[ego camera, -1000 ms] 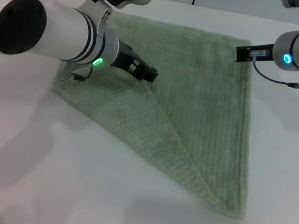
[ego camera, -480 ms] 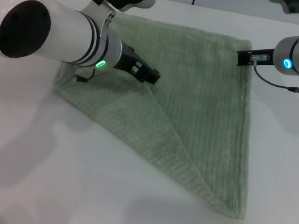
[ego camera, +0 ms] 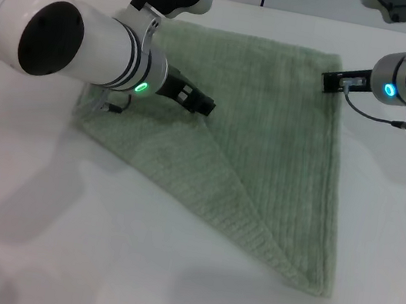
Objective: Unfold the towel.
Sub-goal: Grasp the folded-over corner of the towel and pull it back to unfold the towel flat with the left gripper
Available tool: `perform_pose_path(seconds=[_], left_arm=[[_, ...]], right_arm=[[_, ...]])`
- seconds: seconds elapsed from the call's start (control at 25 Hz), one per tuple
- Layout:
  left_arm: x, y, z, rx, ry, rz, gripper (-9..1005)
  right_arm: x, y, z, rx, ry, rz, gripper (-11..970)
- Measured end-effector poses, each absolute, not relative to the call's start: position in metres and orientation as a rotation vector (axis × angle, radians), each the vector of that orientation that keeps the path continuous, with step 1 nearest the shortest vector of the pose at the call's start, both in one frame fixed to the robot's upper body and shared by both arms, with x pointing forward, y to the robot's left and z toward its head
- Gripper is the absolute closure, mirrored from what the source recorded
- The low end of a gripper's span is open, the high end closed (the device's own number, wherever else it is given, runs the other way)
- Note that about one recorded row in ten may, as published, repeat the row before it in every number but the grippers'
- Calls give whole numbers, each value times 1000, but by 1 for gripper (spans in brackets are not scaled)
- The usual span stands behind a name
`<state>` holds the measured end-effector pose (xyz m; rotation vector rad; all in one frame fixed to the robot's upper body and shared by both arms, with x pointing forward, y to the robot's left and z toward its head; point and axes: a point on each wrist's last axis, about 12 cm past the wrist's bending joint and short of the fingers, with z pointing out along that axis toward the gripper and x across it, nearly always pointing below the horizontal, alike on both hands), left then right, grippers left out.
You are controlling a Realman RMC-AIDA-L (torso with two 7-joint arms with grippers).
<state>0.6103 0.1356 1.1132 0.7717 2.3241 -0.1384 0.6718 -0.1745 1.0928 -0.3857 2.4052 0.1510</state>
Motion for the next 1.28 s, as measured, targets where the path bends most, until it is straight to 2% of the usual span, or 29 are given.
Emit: perform_pose_path(seconds=[1.28], left_arm=[[625,153,1095,631,2304,-119,320]], right_arm=[[673,-171,1095,-407,2396,145,961]])
